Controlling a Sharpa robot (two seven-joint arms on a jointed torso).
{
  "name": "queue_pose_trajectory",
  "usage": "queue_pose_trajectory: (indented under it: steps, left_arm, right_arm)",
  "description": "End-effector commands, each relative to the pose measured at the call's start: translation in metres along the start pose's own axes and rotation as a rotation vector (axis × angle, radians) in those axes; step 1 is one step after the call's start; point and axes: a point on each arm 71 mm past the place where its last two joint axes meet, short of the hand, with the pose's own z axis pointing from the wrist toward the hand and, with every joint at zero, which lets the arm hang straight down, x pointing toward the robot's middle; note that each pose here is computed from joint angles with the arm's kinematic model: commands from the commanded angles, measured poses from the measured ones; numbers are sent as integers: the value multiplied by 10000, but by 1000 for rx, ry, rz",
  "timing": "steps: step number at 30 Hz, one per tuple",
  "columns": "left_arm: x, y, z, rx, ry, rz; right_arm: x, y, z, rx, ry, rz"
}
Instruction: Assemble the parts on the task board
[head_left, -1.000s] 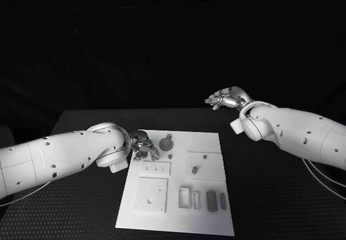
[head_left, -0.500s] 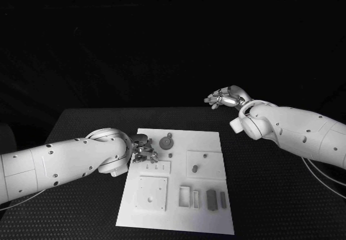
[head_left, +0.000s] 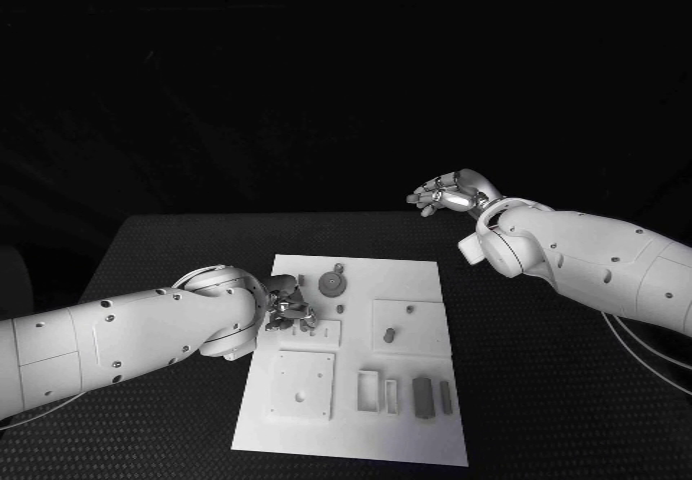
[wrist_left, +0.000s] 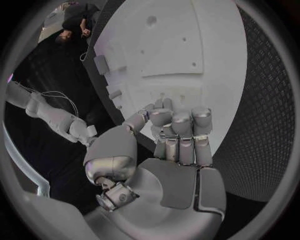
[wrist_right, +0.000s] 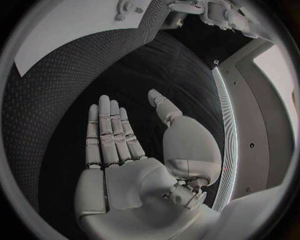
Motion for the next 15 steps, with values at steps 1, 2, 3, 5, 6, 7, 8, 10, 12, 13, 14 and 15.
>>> queue_pose_trajectory:
  steps: [1,2,3,5,6,7,8,10,12,13,14,15]
  left_arm:
    - [3,-31,5,11,-10,17]
    - [11,-32,6,12,-8,17]
    - [17,-32,7,12,-8,17]
    - [31,-33,11,14,-6,20]
    - [33,-35,11,15,-6,22]
    - [37,-38,11,16,-3,24]
    - [44,-42,9,18,3,26]
    - [49,-46,9,19,4,27]
    - [56,-49,11,20,5,32]
    - [56,-49,10,20,5,32]
    - [59,-52,11,21,8,36]
    - [62,-55,11,22,9,41]
  right_arm:
    - [24,12,6,-6,21,5]
    - [27,14,7,-6,22,6]
    - [30,15,7,-6,23,6]
    - [31,15,7,-6,24,6]
    - [32,16,8,-6,23,6]
    - [34,18,8,-6,23,6]
    - [36,19,8,-6,25,6]
    - [37,20,7,-6,25,7]
    - [38,20,7,-7,25,7]
    - [39,21,8,-7,25,7]
    - [40,21,8,-7,25,7]
    - [40,22,8,-7,26,7]
